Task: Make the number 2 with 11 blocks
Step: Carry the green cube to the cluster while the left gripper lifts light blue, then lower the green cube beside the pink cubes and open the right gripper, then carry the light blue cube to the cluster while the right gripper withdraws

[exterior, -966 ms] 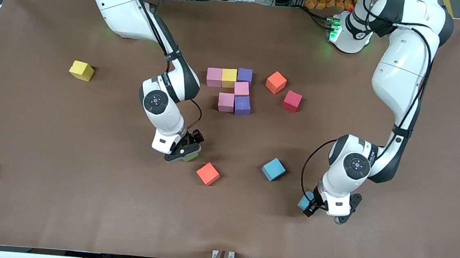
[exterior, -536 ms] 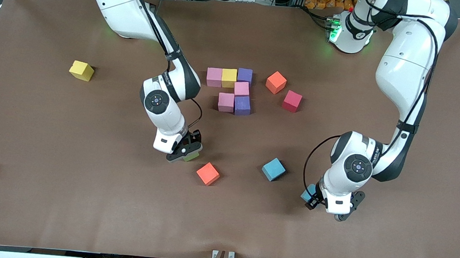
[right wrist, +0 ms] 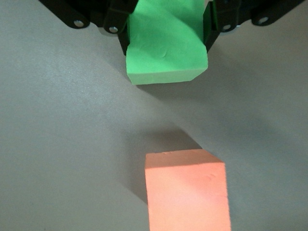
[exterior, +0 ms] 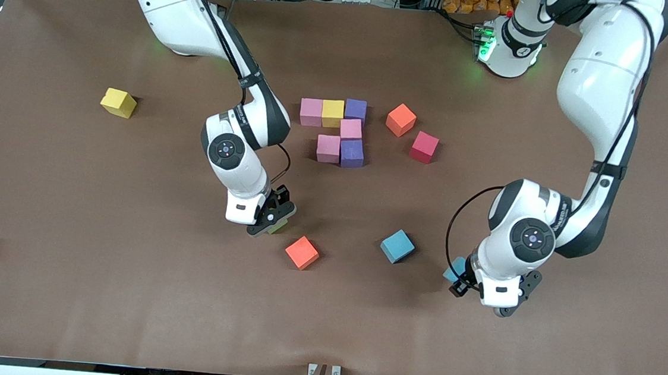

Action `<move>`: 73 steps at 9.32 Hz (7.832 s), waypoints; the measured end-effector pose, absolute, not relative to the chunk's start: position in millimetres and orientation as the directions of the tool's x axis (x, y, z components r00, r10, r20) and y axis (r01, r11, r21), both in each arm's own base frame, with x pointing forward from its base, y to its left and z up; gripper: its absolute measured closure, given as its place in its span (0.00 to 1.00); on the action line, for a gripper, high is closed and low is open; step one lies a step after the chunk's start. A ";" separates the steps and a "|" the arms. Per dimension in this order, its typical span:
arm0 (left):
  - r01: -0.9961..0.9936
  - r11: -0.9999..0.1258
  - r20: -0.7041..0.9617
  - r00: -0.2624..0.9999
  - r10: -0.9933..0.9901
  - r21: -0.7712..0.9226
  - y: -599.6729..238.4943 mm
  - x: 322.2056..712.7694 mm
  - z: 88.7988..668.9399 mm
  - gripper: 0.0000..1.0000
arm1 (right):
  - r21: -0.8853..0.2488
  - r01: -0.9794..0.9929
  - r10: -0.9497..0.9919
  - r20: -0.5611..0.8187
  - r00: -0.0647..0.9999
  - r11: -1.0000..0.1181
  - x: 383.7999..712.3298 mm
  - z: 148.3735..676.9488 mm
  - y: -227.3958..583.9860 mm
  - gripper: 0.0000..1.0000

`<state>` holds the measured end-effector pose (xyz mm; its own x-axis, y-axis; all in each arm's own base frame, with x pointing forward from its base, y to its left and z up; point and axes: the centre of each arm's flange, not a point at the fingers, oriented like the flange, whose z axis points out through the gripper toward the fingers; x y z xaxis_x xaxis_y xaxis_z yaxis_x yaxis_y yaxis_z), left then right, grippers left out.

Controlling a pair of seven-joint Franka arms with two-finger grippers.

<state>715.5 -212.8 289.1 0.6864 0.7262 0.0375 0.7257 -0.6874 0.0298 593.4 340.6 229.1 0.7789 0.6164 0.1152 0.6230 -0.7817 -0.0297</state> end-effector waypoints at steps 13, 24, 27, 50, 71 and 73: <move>0.557 -0.819 0.044 0.823 0.566 0.137 -294.7 645.6 304.0 0.39 | -0.033 0.999 0.998 -0.050 -0.037 0.036 446.7 255.7 405.6 0.44; 0.549 -0.824 0.049 0.827 0.559 0.140 -293.0 644.8 298.0 0.39 | -0.047 0.999 0.998 0.067 0.002 0.001 401.4 215.8 404.5 0.44; 0.549 -0.824 0.050 0.827 0.559 0.140 -293.0 644.7 297.8 0.39 | -0.039 0.999 0.996 0.086 -0.009 0.012 395.4 217.6 412.6 0.44; 0.549 -0.824 0.048 0.828 0.559 0.138 -292.8 644.1 296.7 0.39 | -0.041 0.999 0.994 0.111 0.019 -0.015 394.9 217.6 413.4 0.44; 0.343 -0.926 0.055 0.933 0.355 0.156 -415.3 581.9 292.6 0.39 | -0.131 0.986 0.991 0.078 0.111 -0.100 455.8 303.9 362.4 0.00; 0.297 -0.942 0.057 0.950 0.308 0.155 -443.5 561.5 292.2 0.39 | -0.138 0.975 0.980 0.063 0.186 -0.176 499.5 326.7 295.4 0.00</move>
